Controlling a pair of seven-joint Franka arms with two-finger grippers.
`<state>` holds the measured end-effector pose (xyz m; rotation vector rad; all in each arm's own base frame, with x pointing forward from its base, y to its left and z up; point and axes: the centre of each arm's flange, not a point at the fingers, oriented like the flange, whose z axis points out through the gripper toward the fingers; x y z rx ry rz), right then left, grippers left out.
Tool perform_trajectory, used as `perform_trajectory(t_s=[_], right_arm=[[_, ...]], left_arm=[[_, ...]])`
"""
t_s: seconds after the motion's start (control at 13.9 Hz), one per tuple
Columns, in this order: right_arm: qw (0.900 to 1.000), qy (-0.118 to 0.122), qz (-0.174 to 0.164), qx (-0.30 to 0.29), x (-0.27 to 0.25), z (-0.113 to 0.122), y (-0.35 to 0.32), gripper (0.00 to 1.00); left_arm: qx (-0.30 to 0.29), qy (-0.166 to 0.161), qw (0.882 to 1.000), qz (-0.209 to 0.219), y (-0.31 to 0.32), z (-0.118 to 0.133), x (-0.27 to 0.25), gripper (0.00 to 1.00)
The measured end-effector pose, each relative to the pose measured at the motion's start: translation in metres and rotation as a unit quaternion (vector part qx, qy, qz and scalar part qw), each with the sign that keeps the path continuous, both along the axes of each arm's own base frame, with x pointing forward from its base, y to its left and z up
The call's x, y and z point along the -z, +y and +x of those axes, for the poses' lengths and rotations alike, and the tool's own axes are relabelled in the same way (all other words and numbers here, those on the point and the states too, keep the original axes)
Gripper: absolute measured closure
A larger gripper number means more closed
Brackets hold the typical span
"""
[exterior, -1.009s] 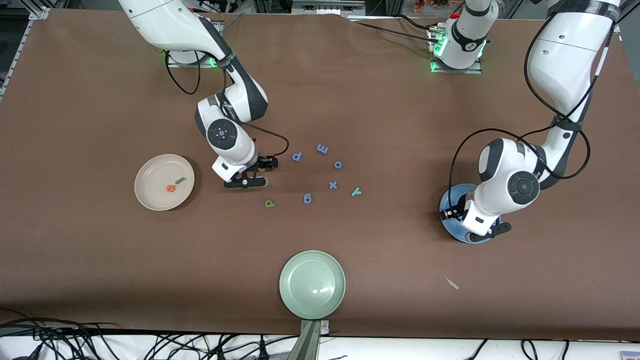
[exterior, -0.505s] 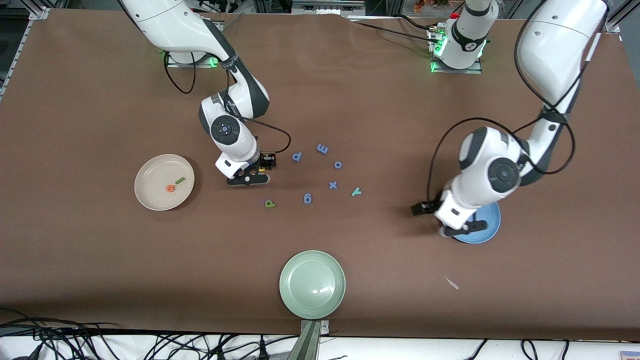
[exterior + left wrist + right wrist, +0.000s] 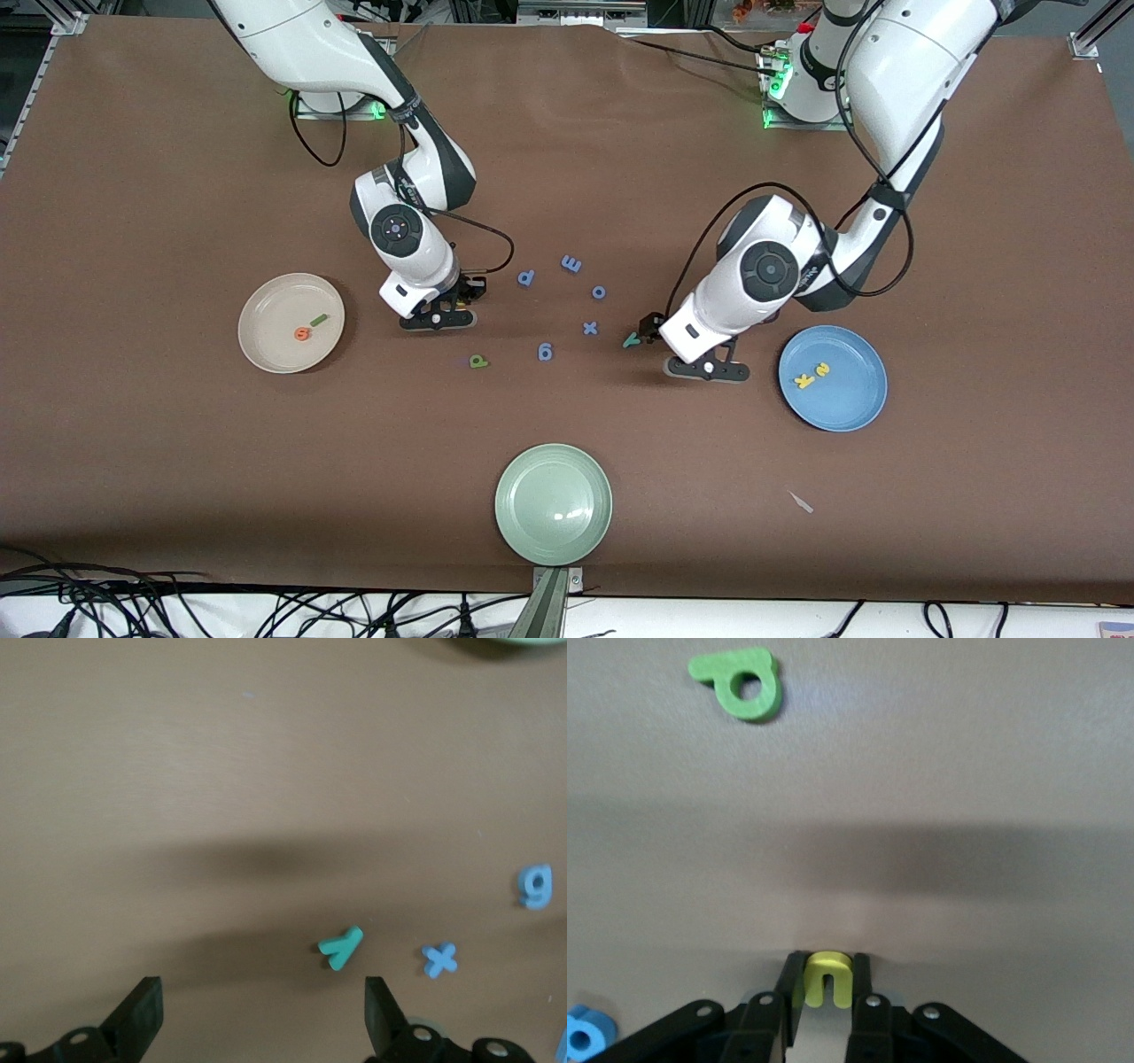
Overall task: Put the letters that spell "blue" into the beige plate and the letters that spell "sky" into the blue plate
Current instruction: 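Carry yellow n to the white plate while the left gripper reaches teal y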
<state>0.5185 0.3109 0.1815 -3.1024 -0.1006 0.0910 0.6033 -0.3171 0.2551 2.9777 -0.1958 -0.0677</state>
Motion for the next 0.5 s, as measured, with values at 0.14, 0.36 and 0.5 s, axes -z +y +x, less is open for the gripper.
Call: perform_trajectory(t_s=[0.14, 0.36, 0.5], right_arm=[[1.000, -0.005, -0.006, 0.004, -0.010, 0.014, -0.014, 0.75], [0.999, 0.024, -0.039, -0.016, -0.044, 0.046, -0.074, 0.75], [0.997, 0.032, -0.052, -0.042, -0.067, 0.065, -0.131, 0.75]], left_arm=[[0.049, -0.012, 0.999, 0.008, -0.007, -0.003, 0.003, 0.00], [0.133, -0.026, 0.990, 0.021, -0.032, -0.017, 0.009, 0.00], [0.184, -0.040, 0.981, 0.044, -0.054, -0.031, 0.015, 0.00]])
